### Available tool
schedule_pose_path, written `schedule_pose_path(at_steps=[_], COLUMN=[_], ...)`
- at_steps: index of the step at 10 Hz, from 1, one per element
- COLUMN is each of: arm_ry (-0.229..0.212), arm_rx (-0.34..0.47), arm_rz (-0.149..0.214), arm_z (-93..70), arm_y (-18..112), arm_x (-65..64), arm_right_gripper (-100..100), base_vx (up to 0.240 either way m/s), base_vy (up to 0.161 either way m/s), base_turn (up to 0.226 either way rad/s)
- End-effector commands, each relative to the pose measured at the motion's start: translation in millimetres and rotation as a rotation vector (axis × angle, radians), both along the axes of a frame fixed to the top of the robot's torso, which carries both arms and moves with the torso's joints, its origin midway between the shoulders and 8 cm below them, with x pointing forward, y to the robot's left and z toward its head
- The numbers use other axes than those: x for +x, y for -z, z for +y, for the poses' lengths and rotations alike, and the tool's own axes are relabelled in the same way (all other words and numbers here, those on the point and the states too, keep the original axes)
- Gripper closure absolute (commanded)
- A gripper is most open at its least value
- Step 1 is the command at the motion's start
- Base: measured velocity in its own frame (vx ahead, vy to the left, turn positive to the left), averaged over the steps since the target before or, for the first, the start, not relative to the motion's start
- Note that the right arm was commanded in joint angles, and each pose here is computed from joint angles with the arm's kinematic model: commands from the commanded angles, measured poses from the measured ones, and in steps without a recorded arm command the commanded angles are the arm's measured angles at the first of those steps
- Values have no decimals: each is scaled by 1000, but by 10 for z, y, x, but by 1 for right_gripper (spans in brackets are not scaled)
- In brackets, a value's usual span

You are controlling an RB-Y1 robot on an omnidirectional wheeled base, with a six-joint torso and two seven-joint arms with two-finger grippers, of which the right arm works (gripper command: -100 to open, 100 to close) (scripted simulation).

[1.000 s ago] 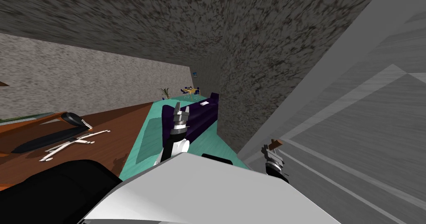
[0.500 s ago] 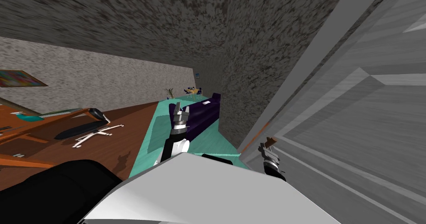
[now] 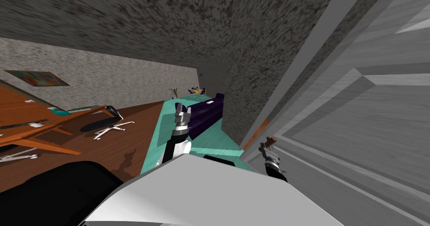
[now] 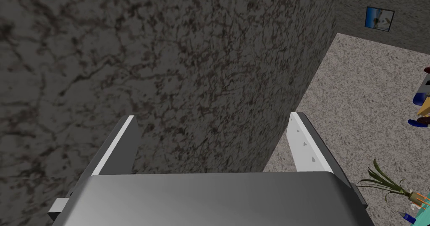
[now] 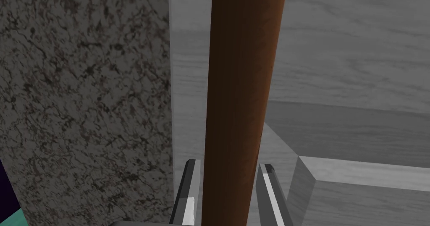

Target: Pull the door open

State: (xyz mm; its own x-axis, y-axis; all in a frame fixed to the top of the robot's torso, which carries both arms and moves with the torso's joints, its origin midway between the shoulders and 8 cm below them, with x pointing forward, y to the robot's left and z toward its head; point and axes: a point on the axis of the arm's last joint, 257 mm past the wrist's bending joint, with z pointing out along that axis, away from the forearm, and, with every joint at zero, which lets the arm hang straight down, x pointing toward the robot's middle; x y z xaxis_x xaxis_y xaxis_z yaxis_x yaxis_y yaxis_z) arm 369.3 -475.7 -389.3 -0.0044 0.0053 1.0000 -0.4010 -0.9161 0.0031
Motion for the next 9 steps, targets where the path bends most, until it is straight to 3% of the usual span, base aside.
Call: schedule_pose_path(at_steps=[1,5,7,9], arm_ry=[-28,-105,-110,-160], arm_rx=[3,4,4,4], arm_rz=[4,4,2,6], arm_z=[76,269,269,395], arm_y=[24,21,13,30], arm_x=[-17,-2,10,-27], arm_right_gripper=[100,100,100,100], base_vx=[-212,-236,-175,-196], base_vy=[-27,0,5,-26], base_turn=[65,63,37,69])
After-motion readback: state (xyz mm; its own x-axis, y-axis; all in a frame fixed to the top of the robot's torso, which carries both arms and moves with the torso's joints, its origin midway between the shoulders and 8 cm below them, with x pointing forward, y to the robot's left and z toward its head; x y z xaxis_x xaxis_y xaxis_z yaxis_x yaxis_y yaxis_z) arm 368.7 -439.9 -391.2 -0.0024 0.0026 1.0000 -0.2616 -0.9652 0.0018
